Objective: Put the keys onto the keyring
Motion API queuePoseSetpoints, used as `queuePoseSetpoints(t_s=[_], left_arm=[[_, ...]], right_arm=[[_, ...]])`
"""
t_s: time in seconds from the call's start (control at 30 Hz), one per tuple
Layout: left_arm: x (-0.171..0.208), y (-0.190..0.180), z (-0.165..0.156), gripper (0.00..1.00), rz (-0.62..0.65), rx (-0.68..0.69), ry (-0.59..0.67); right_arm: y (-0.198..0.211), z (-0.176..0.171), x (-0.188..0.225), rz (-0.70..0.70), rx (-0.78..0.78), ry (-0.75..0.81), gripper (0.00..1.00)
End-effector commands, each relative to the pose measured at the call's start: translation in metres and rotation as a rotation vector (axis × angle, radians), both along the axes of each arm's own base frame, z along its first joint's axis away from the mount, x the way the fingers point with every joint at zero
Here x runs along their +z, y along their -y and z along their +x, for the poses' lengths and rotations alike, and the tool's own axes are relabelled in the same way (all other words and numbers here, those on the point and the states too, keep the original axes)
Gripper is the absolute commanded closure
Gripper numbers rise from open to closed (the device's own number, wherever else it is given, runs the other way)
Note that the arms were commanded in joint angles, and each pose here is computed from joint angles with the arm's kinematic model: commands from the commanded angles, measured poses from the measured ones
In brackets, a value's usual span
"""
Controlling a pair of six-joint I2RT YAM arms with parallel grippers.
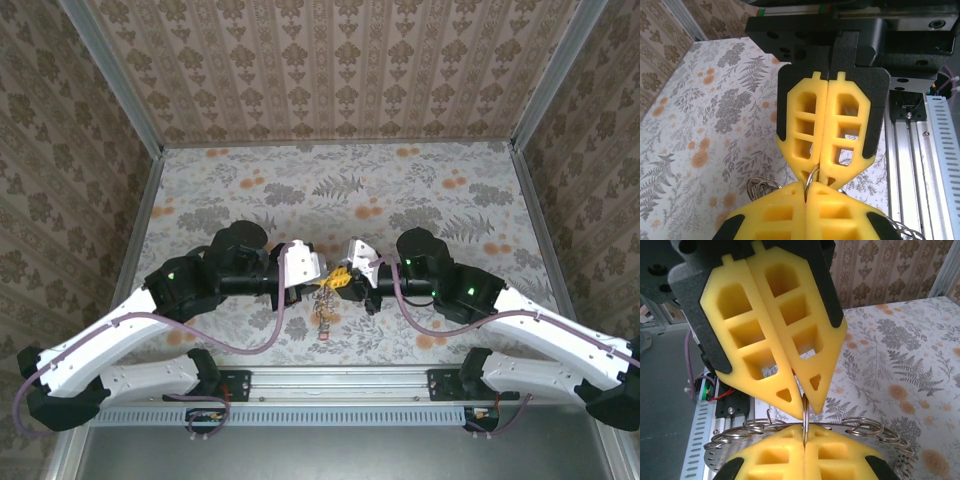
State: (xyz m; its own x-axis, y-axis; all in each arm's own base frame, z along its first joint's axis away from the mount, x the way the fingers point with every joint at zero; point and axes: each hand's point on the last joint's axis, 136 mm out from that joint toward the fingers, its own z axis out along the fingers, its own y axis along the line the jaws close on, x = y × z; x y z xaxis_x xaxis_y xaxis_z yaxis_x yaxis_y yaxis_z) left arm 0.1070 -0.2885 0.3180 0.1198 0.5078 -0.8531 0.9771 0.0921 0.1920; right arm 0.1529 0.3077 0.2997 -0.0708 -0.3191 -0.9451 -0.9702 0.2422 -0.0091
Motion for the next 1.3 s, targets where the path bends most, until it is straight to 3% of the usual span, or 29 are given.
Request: queuePoseSetpoints(t_s=[0.0,0.17,0.43,0.57,0.8,1.1,1.27], left_arm=[[0.006,0.001,-0.006,1.00,-0.038,-0.026,0.005],[0.029,0.001,-0.013,1.00,-0.215,-0.058,-0.023],[0.066,-0.009,-0.025,1.00,-0.482,-0.099,-0.006],[0.071,-0.013,-0.022,1.00,-0.531,-0.083,-0.003],[0.042,-0.017,0.021,1.00,-0.360,0.154,0.000],[-0.014,-0.047,0.061,1.00,-0.127,0.438,-0.052],[-0.046,-0.047,0.078,1.00,-0.036,0.546,-0.128]], right_arm=[[0.002,-0.003,0.026,0.063,0.007,0.084,1.00],[0.006,-0.009,0.029,0.113,0.010,0.085,0.79],[0.010,-0.011,0.033,0.156,-0.002,0.095,0.74],[0.011,-0.012,0.034,0.158,0.001,0.094,0.74],[0.027,0.015,0.035,0.167,-0.181,0.134,0.67],[0.050,0.055,0.021,0.169,-0.441,0.124,0.32],[0.076,0.079,0.014,0.194,-0.598,0.083,0.19]])
